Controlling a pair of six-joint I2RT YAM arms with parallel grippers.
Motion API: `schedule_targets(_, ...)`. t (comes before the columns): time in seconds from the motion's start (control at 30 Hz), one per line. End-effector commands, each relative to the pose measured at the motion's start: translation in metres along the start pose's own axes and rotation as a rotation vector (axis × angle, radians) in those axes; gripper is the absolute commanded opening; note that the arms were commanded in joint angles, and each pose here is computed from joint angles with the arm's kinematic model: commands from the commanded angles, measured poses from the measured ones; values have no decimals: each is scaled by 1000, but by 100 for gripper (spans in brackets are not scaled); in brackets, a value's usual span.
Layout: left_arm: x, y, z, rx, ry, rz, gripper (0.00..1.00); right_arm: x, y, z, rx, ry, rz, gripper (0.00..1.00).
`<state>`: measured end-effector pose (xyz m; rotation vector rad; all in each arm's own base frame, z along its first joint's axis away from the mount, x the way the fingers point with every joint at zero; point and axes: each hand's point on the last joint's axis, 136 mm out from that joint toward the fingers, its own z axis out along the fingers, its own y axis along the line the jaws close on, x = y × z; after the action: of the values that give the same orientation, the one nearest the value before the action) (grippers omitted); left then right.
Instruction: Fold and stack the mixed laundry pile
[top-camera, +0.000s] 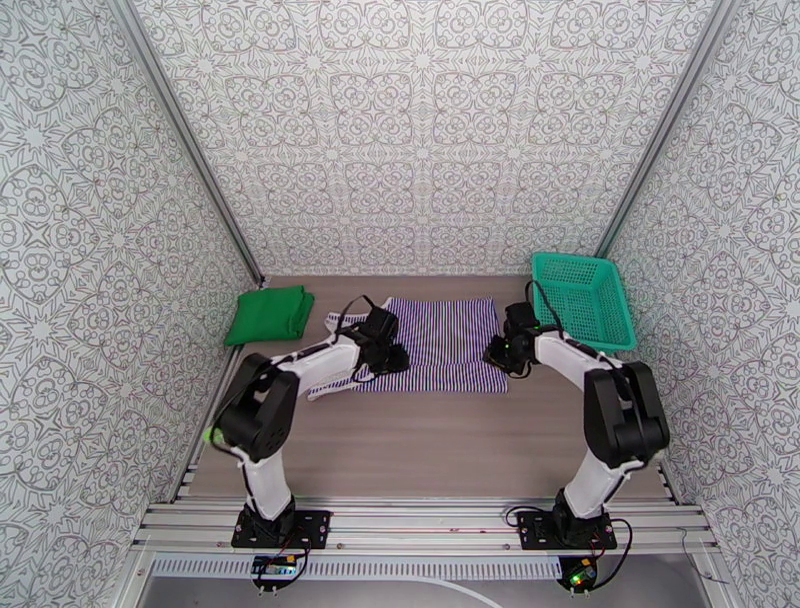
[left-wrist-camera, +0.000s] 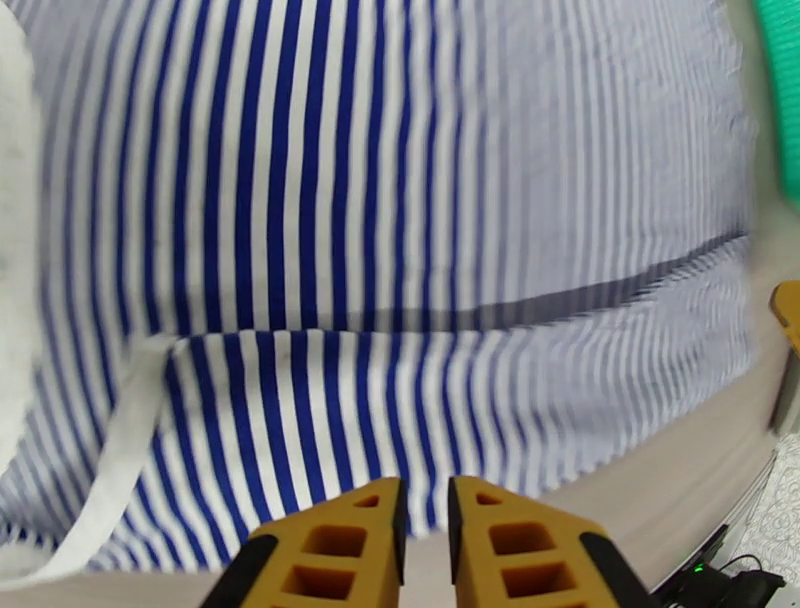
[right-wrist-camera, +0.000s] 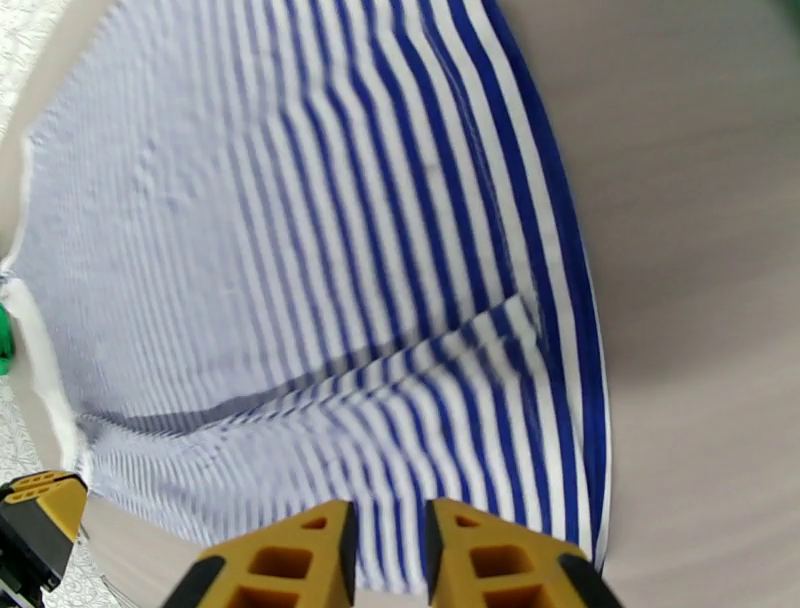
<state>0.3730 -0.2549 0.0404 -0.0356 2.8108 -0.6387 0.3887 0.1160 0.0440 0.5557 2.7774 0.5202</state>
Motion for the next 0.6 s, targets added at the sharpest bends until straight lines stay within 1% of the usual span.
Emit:
schedule_targets(0.0, -11, -1, 11, 30, 2, 14, 19, -12, -10, 13, 49, -27, -14, 22)
schedule_targets(0.17, -5, 22, 21, -9, 24, 4, 19, -20, -30, 19, 146, -37, -40, 22)
schedule_targets(0.3, -5, 20, 17, 4, 30, 24, 23, -24, -42, 19, 217, -38, -73, 21)
schedule_targets(0.37, -9, 16, 5, 6, 14, 35, 25, -25, -43, 14, 229, -41, -83, 21)
schedule_targets(0.47, -13, 12, -26, -5, -24, 42, 31, -26, -34, 2, 198, -56, -87, 21)
schedule_targets(0.5, -14, 20, -41, -48, -54, 32, 34, -27, -29, -5, 179, -67, -86, 22)
schedule_targets(0.57, -7, 35, -61, -87, -70, -12, 38, -28, -22, -14, 152, -77, -87, 22)
